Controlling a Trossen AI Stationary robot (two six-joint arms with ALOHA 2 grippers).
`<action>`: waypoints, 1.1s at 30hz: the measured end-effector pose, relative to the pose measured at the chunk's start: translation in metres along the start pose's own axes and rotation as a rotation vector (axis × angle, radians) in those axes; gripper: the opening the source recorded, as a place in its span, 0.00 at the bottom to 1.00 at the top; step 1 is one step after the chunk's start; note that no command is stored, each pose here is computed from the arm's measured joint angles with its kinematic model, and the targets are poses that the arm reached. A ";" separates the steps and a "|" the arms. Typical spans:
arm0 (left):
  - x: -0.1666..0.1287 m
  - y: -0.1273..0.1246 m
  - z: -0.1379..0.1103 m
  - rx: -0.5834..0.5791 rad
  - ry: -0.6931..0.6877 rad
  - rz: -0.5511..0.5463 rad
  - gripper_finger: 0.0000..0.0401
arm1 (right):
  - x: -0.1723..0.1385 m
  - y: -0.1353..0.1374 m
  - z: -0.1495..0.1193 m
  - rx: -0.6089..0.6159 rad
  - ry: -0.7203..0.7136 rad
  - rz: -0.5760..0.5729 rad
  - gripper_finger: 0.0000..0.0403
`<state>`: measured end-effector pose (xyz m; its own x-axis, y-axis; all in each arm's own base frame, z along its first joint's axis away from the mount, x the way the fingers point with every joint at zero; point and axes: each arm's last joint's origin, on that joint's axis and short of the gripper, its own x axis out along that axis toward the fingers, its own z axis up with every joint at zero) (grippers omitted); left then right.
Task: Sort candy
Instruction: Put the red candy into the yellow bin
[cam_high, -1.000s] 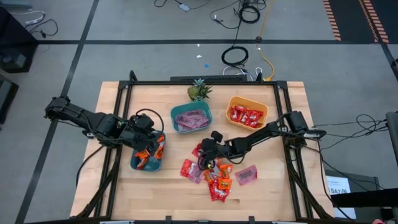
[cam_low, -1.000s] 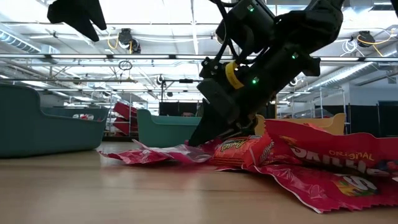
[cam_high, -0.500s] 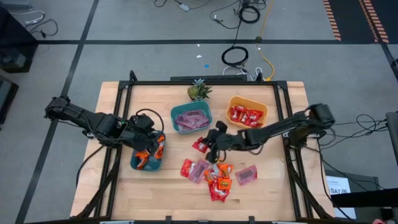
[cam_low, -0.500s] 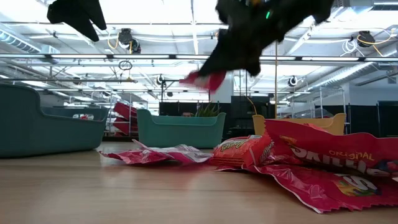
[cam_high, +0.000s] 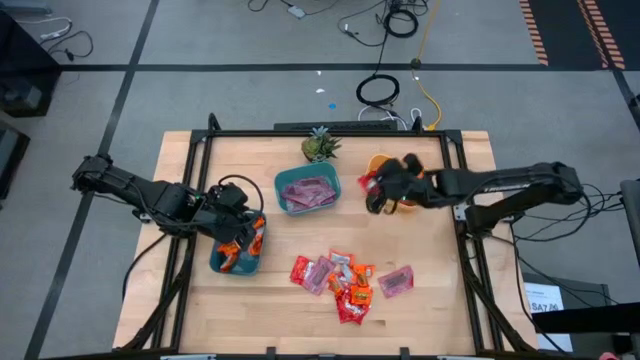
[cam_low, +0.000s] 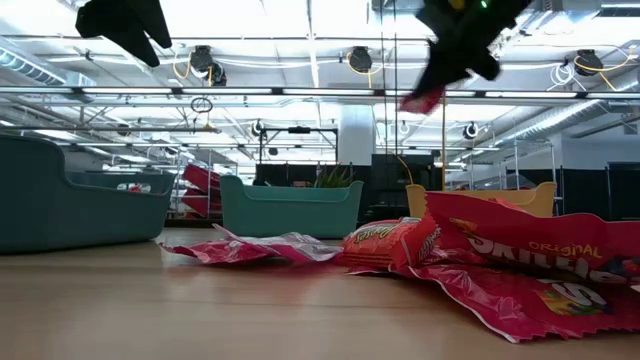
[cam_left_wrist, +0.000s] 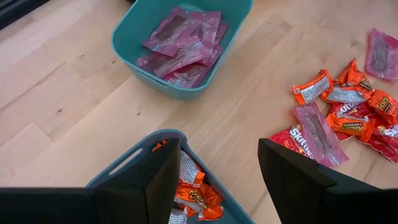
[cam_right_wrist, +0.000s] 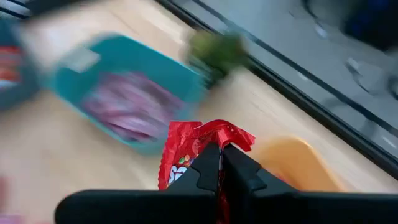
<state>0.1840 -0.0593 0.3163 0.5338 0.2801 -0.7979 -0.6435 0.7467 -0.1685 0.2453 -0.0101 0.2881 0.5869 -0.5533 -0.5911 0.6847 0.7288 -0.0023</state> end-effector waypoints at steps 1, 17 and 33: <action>0.000 0.000 0.000 0.000 0.000 0.000 0.56 | 0.000 -0.008 0.000 0.009 0.026 -0.035 0.00; 0.000 0.000 0.000 -0.007 0.000 0.000 0.56 | 0.034 -0.073 -0.018 0.210 0.137 -0.111 0.00; 0.000 0.000 0.000 -0.007 -0.001 0.000 0.56 | 0.044 -0.081 -0.033 0.283 0.130 -0.123 0.08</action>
<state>0.1841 -0.0593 0.3163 0.5343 0.2802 -0.7975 -0.6471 0.7426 -0.1726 0.2014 -0.0804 0.2356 0.4449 -0.5609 -0.6982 0.8507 0.5085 0.1336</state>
